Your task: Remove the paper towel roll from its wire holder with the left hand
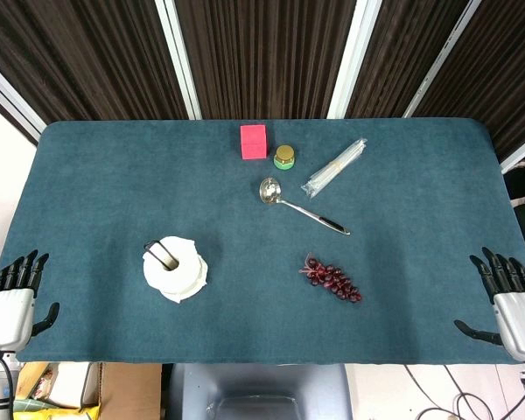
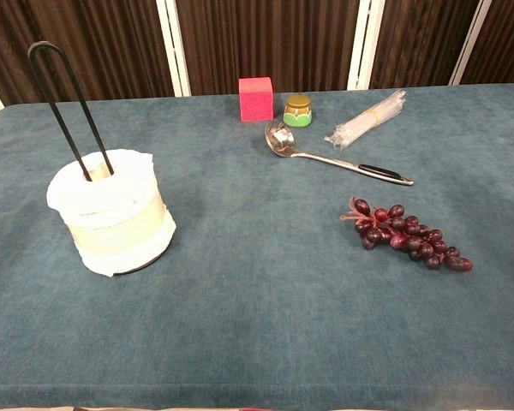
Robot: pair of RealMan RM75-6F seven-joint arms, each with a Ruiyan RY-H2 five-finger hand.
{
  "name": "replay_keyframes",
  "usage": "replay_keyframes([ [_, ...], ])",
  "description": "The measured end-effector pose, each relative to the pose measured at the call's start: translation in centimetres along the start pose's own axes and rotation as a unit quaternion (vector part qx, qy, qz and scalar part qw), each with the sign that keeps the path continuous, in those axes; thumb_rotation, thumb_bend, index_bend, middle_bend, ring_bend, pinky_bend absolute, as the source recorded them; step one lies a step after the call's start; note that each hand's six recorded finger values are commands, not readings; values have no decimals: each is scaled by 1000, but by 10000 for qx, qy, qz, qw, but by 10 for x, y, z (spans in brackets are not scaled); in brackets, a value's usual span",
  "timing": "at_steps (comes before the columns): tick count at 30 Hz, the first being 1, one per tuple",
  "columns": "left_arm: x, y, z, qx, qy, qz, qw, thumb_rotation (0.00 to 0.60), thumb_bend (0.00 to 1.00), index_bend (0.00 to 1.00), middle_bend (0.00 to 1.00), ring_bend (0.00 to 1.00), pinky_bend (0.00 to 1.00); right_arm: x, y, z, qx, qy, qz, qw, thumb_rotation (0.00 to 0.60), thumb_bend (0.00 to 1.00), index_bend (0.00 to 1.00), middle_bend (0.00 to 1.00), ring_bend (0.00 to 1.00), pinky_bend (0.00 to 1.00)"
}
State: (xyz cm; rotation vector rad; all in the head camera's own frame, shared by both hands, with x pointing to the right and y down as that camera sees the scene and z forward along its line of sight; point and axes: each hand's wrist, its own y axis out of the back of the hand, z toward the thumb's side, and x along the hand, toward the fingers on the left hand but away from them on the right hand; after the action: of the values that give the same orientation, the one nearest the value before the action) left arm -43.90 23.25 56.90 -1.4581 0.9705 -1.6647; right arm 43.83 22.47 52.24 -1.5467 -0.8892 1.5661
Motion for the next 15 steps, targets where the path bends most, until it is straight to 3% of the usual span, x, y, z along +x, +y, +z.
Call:
replay_keyframes([
  [10, 2, -7, 3, -279, -43, -153, 9995, 600, 362, 0, 0, 0, 105, 1, -1, 2, -39, 45, 12, 10000, 600, 138, 0, 0, 0, 82],
  [15, 4, -18, 13, -1072, -172, -403, 9933, 600, 368, 0, 0, 0, 89, 3, -2, 3, -52, 39, 11, 10000, 600, 138, 0, 0, 0, 82],
])
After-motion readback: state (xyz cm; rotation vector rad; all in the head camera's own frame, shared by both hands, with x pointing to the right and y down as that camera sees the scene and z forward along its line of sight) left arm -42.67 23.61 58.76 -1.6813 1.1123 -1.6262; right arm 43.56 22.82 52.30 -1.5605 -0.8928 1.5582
